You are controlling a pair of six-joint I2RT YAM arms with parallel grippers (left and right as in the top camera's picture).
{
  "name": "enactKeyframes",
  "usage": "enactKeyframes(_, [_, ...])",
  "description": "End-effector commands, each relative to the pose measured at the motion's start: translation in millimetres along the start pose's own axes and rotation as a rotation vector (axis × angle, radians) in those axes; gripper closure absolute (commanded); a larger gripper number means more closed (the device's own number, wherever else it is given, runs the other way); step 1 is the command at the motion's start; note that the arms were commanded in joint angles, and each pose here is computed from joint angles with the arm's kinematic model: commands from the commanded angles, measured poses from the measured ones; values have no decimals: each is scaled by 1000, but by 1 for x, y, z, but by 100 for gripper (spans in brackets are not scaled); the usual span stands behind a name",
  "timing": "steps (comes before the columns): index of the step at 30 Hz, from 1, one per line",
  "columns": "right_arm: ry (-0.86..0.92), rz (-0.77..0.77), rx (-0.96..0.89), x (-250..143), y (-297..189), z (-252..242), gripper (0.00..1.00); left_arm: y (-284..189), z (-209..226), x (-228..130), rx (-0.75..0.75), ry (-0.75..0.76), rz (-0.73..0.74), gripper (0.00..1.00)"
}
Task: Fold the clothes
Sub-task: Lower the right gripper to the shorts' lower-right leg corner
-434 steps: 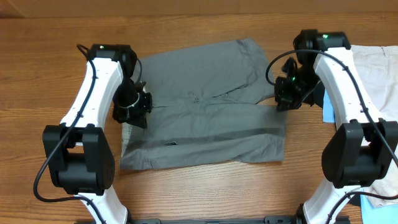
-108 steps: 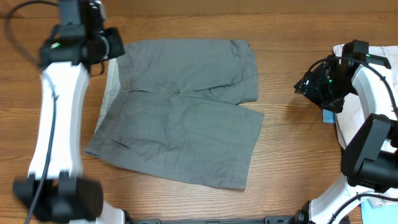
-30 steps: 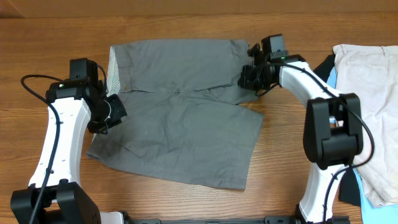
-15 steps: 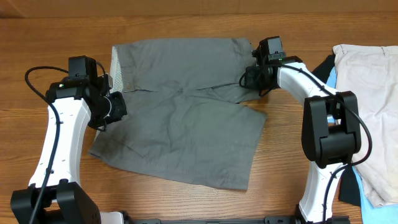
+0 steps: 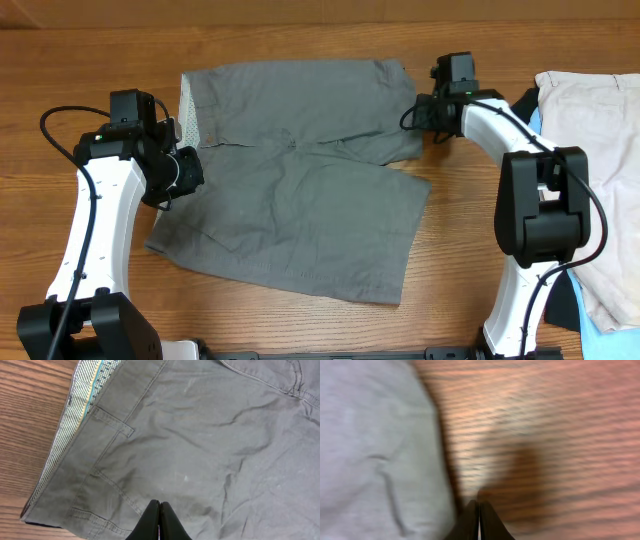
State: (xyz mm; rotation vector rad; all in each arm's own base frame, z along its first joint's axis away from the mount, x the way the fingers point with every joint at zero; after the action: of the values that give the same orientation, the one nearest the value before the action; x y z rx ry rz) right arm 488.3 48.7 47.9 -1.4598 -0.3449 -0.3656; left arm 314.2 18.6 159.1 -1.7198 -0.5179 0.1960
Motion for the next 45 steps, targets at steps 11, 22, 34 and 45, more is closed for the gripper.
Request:
enactKeyframes(11, [82, 170, 90, 33, -159, 20, 96, -12, 0, -2, -1, -17, -15, 96])
enactKeyframes(22, [102, 584, 87, -84, -108, 48, 96, -12, 1, -4, 3, -30, -5, 96])
enactKeyframes(34, [128, 513, 61, -129, -40, 44, 96, -11, 26, -16, 174, -91, 33, 94])
enactKeyframes(45, [125, 412, 9, -123, -16, 29, 96, 43, 32, -18, 134, -117, 8, 96])
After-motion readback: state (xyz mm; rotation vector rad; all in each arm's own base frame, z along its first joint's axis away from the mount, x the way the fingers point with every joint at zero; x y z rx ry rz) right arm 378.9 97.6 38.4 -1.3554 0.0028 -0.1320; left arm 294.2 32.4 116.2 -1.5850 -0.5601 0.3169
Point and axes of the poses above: each gripper's point midway between its finger pads, its own y axis out along the fingers, its own z axis along the line the jaws close on, x = y × z, the point moved 4 cm from there along -y, back along the fingers, and after that the axes turned 8 degrees about -y, right-handed, at the moved point
